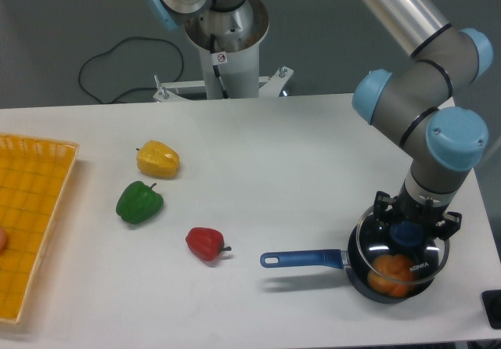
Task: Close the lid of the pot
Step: 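Carry the glass lid over the dark pot and lower it, then settle the glass lid onto the pot rim, holding the knob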
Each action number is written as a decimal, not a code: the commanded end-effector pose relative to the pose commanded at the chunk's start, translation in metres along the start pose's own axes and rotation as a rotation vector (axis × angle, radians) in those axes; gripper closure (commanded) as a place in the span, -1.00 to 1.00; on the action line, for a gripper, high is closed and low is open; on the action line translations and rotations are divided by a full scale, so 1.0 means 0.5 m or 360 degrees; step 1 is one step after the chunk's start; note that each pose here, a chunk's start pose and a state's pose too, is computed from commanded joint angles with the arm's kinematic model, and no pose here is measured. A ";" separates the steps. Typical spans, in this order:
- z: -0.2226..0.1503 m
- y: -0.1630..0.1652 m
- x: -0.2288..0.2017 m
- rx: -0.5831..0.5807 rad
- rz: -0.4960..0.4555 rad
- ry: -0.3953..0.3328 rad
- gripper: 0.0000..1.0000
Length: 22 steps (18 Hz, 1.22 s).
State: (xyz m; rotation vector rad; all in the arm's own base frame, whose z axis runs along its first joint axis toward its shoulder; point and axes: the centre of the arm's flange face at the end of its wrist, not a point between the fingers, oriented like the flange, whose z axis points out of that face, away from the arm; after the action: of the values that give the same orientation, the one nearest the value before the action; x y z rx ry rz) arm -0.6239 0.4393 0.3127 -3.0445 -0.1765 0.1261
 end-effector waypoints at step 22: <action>0.020 -0.017 0.022 -0.0046 -0.0020 0.0059 0.20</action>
State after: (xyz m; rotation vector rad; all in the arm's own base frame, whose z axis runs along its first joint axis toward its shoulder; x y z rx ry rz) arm -0.6150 0.4497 0.3026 -3.0712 -0.1963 0.0669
